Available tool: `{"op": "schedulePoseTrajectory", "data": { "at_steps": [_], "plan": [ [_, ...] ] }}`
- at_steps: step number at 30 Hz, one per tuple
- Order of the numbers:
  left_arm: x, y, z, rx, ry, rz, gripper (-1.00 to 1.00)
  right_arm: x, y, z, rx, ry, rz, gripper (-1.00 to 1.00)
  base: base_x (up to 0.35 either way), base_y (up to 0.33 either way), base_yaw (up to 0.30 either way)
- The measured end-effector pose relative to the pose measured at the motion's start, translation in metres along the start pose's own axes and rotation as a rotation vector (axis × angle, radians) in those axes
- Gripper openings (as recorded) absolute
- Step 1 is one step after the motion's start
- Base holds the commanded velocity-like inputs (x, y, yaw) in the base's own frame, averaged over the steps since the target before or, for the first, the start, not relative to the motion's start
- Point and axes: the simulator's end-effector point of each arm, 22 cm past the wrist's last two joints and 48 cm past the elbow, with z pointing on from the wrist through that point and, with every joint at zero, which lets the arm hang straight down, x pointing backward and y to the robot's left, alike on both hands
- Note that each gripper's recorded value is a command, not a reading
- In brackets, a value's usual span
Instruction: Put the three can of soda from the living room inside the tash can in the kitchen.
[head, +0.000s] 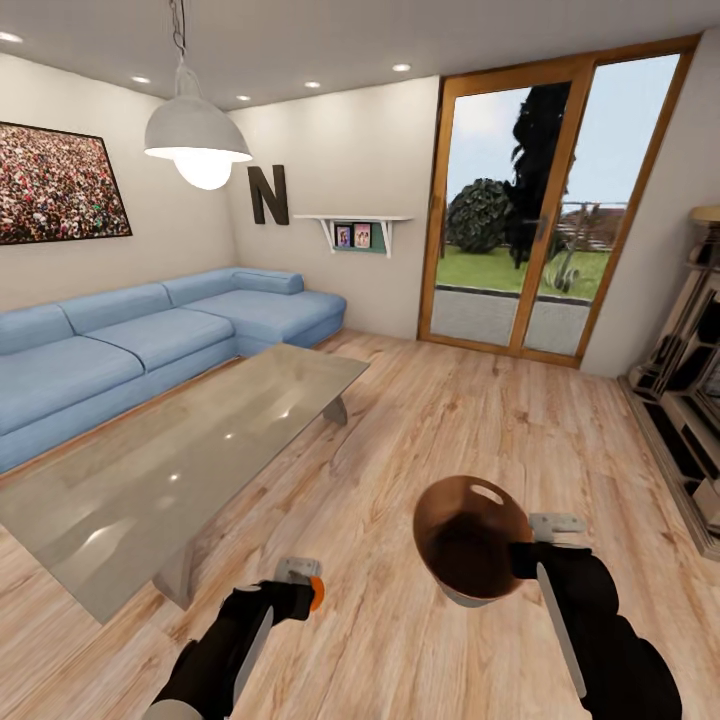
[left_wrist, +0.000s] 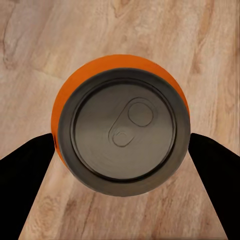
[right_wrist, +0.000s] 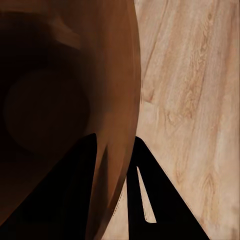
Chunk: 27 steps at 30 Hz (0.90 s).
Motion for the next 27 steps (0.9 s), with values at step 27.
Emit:
{"op": "schedulePoseTrajectory", "data": {
  "at_steps": [27],
  "plan": [
    [-0.04,-0.034,-0.043,0.193,0.055,-0.034,-1.0,0.037,-0.016,0.027,0.138,0.08,-0.132,-1.0,0.0,0.0,0.0]
  ]
}}
